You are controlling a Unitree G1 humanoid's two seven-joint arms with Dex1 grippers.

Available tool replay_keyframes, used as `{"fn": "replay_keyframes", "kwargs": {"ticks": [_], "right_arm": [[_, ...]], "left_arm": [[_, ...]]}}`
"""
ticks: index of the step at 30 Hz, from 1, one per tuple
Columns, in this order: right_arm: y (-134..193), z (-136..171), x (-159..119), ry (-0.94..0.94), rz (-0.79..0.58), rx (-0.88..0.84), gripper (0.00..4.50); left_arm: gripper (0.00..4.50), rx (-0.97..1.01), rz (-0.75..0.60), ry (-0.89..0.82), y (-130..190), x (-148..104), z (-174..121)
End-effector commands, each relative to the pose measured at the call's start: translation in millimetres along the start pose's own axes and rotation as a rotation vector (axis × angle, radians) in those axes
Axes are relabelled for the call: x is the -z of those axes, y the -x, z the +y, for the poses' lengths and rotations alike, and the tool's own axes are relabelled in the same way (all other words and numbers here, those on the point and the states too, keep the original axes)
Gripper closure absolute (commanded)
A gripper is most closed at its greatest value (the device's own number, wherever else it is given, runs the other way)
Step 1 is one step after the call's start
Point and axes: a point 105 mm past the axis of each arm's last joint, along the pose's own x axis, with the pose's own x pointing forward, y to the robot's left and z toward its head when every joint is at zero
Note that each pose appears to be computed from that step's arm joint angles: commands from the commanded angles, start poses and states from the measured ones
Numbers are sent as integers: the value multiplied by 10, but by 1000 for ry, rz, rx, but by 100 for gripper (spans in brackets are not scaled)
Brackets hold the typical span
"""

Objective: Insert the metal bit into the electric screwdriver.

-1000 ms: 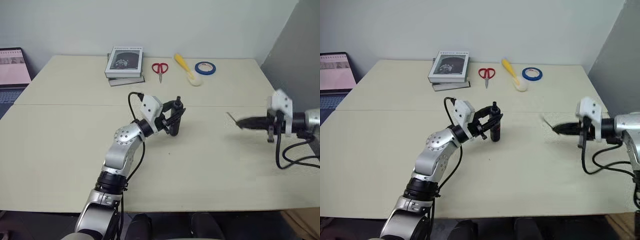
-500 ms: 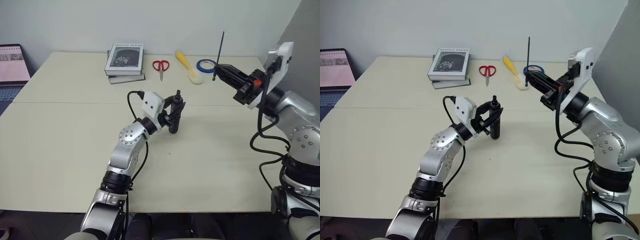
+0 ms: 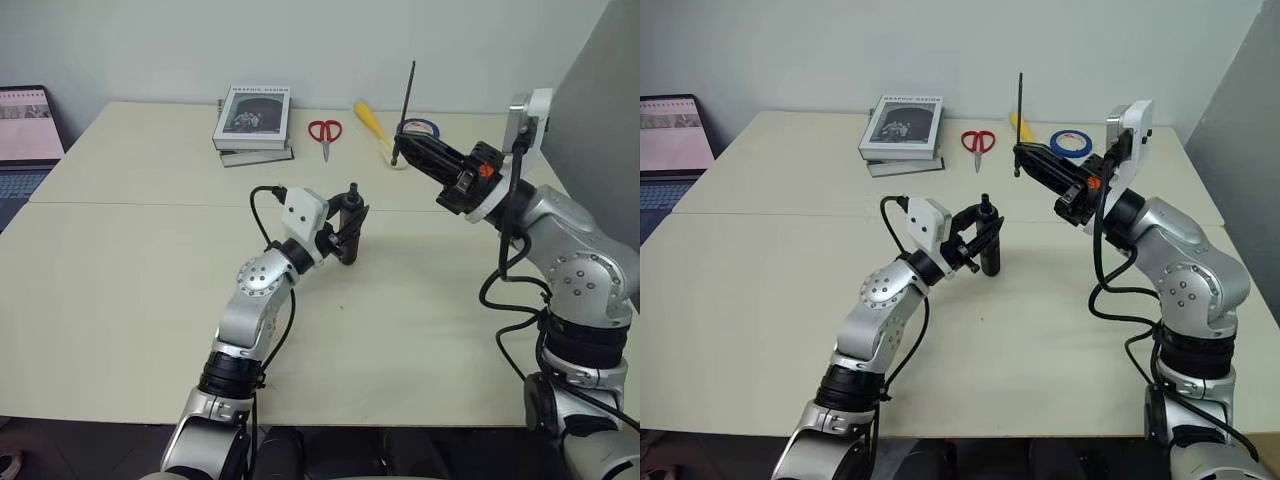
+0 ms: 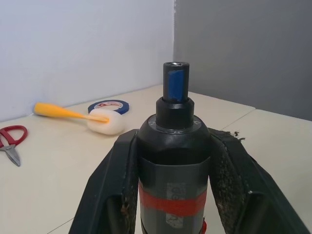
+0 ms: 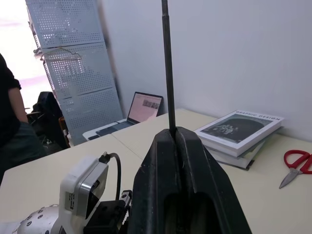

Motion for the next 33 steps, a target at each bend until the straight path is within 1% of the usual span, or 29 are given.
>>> {"fn": "replay_keyframes", "kwargs": {"ticks": [1,5,8,10,16,19,23,28,33], "right_arm": [[-38,113,-189,29,-48,-93,450],[-64,97,-169,24,-32,-118,450],[-116,87,-97,8,-5,-153,450],[-145,90,-83,1,-1,-173,450],[-152,160,-159,1,-17,-214,450],[-114,207,-160,4,-13,-222,450],[-82,250,-180,7,-19,-218,450],[0,242,-193,64,-28,-153,450],[97,204,-102,87,-3,-109,450]], "left_arm": [[285,23,-69,-24,-36,-244,-18],[285,48,-60,-1,-4,-238,-55],[285,72,-49,11,18,-206,-92],[285,87,-61,16,7,-241,-113],[285,196,-91,22,25,-399,-269],[285,262,-83,48,76,-392,-372],[285,301,-80,61,114,-397,-460],[285,319,-33,56,141,-249,-498],[285,332,-10,58,153,-150,-511]]}}
